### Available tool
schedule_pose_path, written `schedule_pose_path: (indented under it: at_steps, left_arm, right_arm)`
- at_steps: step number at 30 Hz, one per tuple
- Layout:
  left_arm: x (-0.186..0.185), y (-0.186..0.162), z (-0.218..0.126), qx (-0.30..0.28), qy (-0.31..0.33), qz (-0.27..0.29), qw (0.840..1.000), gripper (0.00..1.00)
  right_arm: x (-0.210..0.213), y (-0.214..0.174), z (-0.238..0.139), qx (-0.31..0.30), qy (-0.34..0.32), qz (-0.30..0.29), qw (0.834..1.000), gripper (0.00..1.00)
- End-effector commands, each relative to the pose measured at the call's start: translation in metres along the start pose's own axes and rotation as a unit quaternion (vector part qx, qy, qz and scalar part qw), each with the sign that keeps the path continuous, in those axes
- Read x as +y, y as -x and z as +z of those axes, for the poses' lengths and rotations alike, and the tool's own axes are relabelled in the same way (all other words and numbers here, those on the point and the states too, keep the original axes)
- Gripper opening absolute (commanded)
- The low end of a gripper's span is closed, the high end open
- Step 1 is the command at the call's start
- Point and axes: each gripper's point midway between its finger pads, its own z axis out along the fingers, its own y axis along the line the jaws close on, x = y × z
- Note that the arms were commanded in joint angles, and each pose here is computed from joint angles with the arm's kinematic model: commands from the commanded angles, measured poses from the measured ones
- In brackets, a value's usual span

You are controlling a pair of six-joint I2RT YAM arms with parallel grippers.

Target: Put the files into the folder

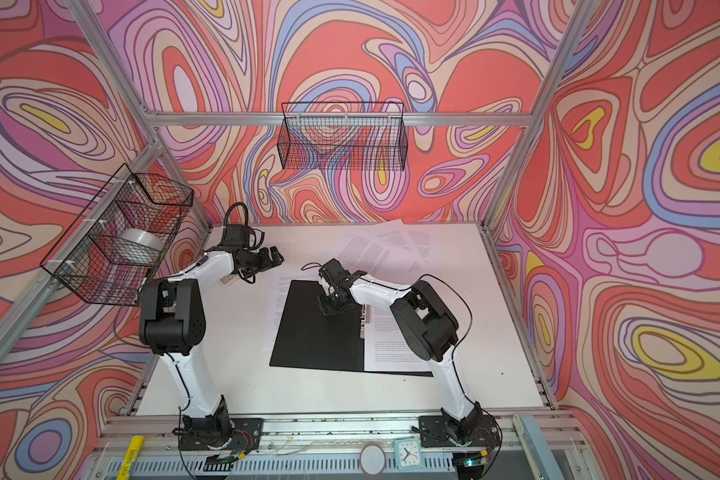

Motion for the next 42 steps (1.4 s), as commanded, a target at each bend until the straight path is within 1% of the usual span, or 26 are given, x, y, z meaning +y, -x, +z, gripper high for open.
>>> schedule_pose_path:
  at_steps: [1, 5, 9, 13, 17, 22, 26, 30, 32, 42]
  left_arm:
    - [0.002, -0.013, 0.013, 0.053, -0.015, 0.01, 0.998, 0.96]
    - [0.001, -0.021, 0.03, 0.091, -0.027, 0.003, 0.996, 0.96]
    - [-0.001, -0.026, 0.032, 0.107, -0.036, 0.002, 0.994, 0.96]
    - [0.007, -0.034, 0.035, 0.128, -0.015, -0.002, 0.992, 0.95]
    - [0.011, -0.045, 0.039, 0.15, -0.014, -0.009, 0.989, 0.95]
    - [0.006, -0.058, 0.044, 0.171, -0.038, -0.023, 0.984, 0.95]
    - [-0.003, -0.067, 0.038, 0.179, -0.059, -0.035, 0.981, 0.94]
    - [-0.007, -0.075, 0.031, 0.182, -0.067, -0.046, 0.98, 0.93]
    - [-0.011, -0.078, 0.026, 0.178, -0.081, -0.049, 0.979, 0.93]
    - [-0.016, -0.096, -0.002, 0.165, -0.094, -0.092, 0.978, 0.93]
  right_arm:
    - [0.001, -0.011, 0.009, 0.016, 0.01, -0.005, 1.0, 0.12]
    - [0.003, -0.013, 0.01, 0.021, 0.018, -0.002, 1.0, 0.12]
    - [0.004, -0.017, 0.011, 0.025, 0.024, -0.001, 0.999, 0.12]
    - [0.004, -0.019, 0.013, 0.026, 0.026, 0.0, 0.999, 0.13]
    - [0.007, -0.019, 0.015, 0.029, 0.036, 0.002, 0.999, 0.13]
    - [0.01, -0.019, 0.018, 0.033, 0.046, 0.001, 0.998, 0.13]
    - [0.01, -0.02, 0.02, 0.035, 0.05, -0.001, 0.998, 0.13]
    - [0.013, -0.021, 0.024, 0.038, 0.059, 0.001, 0.998, 0.12]
    - [0.014, -0.022, 0.027, 0.041, 0.066, 0.003, 0.997, 0.12]
    - [0.017, -0.024, 0.03, 0.045, 0.079, 0.002, 0.996, 0.12]
